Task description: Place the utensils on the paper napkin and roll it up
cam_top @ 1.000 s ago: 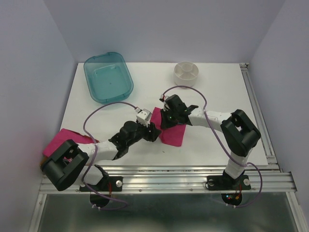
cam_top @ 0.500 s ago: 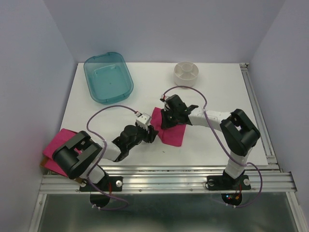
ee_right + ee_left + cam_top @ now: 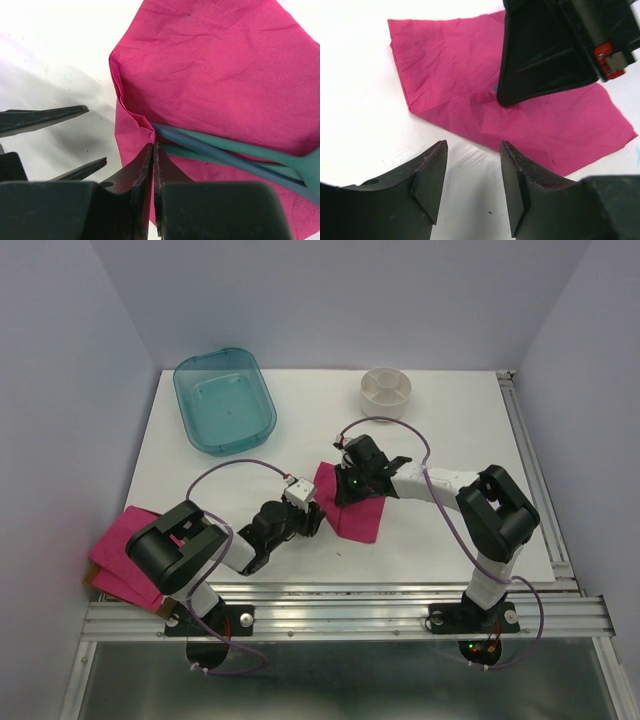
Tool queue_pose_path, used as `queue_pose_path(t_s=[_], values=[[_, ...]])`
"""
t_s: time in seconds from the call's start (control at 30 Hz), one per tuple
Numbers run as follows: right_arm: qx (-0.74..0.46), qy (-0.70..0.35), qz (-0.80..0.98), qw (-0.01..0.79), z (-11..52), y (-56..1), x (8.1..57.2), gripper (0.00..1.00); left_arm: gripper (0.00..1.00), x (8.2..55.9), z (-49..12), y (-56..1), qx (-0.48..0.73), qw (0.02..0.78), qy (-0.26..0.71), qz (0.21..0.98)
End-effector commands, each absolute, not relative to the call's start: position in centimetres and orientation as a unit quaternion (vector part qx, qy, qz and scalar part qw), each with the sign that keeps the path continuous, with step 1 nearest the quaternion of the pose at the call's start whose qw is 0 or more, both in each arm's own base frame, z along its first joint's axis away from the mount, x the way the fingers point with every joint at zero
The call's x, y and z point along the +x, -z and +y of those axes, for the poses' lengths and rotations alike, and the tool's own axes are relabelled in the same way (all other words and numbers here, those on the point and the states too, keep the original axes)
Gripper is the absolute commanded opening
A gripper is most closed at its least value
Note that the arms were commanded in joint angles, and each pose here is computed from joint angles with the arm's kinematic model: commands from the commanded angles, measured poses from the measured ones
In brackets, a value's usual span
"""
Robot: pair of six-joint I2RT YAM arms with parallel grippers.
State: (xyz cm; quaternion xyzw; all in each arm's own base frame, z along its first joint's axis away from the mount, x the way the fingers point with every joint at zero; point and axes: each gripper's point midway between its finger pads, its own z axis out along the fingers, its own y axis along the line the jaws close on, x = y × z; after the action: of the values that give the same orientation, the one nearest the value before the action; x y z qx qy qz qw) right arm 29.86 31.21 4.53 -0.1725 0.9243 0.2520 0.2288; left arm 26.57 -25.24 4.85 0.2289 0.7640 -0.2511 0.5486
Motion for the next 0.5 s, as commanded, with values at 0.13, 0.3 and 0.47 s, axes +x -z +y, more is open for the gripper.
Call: queue_pose_path(t_s=[0.13,0.3,0.47], values=[[-0.164,-0.248,0.925,0.236,30.9,-4.3,30.6,0.09,0.57,28.2,-26.4,-6.7,0.236,0.588,0.236,0.737],[-0.163,-0.246,0.926,0.235,30.8,-4.2,30.6,0.09,0.57,28.3,-26.7,-7.4,0.242,0.597,0.233,0.729],[-0.157,-0.244,0.928,0.232,30.6,-4.1,30.7,0.09,0.58,28.0,-27.5,-7.2,0.272,0.595,0.234,0.719]])
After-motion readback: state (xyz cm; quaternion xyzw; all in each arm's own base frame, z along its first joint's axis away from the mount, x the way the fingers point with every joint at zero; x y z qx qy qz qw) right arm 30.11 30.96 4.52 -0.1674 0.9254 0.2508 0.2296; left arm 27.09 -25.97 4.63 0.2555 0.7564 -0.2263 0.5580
